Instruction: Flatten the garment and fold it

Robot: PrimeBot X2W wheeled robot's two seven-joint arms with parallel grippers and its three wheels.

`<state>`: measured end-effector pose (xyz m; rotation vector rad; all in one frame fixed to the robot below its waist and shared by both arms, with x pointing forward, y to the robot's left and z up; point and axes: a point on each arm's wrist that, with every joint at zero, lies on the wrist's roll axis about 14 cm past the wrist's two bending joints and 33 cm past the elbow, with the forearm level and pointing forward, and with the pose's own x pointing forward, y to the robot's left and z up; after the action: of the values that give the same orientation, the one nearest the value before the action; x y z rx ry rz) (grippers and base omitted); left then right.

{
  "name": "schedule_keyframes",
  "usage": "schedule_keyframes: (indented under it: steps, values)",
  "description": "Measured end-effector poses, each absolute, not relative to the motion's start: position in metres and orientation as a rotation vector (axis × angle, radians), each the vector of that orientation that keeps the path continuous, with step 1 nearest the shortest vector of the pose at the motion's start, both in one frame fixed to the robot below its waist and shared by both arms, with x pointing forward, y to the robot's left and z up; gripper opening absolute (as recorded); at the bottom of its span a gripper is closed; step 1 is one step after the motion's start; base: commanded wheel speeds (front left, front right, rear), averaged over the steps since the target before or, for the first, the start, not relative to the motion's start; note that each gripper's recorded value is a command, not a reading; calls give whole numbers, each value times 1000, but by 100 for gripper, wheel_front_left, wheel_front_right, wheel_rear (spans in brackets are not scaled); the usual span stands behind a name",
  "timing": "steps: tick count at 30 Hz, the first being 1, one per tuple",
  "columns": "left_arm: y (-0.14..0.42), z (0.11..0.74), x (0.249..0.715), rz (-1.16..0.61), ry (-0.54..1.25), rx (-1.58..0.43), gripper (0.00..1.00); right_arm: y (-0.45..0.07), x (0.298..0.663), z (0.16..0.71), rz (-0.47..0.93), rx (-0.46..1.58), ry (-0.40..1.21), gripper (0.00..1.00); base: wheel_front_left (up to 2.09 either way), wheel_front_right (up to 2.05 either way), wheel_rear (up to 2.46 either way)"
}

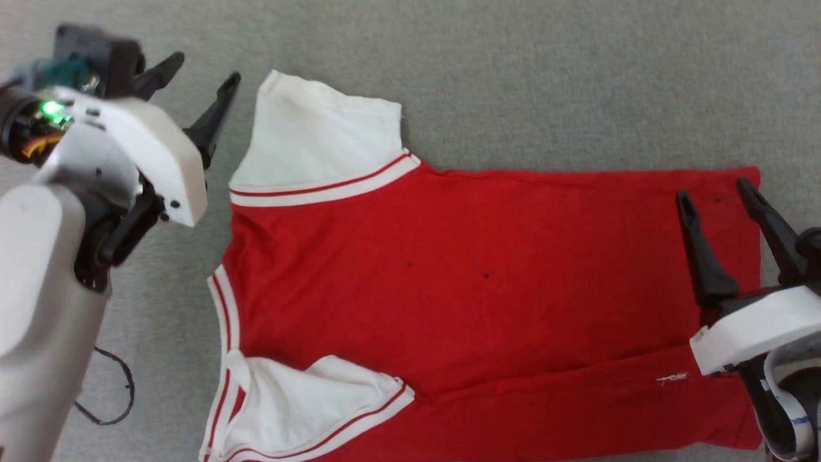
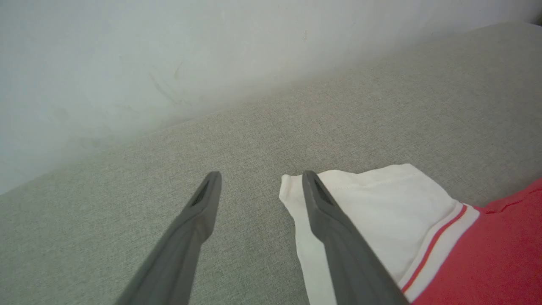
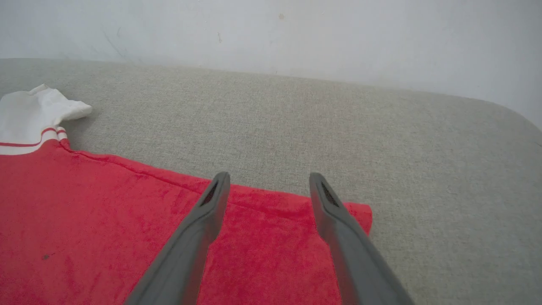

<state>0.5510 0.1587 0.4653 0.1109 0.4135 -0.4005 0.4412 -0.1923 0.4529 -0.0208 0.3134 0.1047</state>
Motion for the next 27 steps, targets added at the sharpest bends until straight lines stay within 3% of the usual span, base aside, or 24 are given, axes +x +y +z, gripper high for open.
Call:
schedule_keyframes:
  steps: [5, 20, 21, 22, 23, 27]
  values:
    - [147, 431, 557, -454, 596, 110, 100, -197, 441, 439, 91, -24, 351, 100, 0, 0, 0]
    - [134, 378, 565, -514, 921, 148, 100, -214, 432, 407, 41, -36, 448, 100, 0, 0, 0]
    - [133, 377, 565, -520, 944, 147, 88, -215, 433, 406, 39, -36, 450, 100, 0, 0, 0]
    - [133, 376, 564, -528, 963, 147, 30, -216, 433, 405, 35, -37, 451, 100, 0, 0, 0]
    - [131, 375, 563, -540, 972, 144, 0, -217, 432, 403, 32, -37, 454, 100, 0, 0, 0]
    - [123, 374, 558, -577, 987, 129, 0, -219, 431, 399, 25, -37, 468, 100, 0, 0, 0]
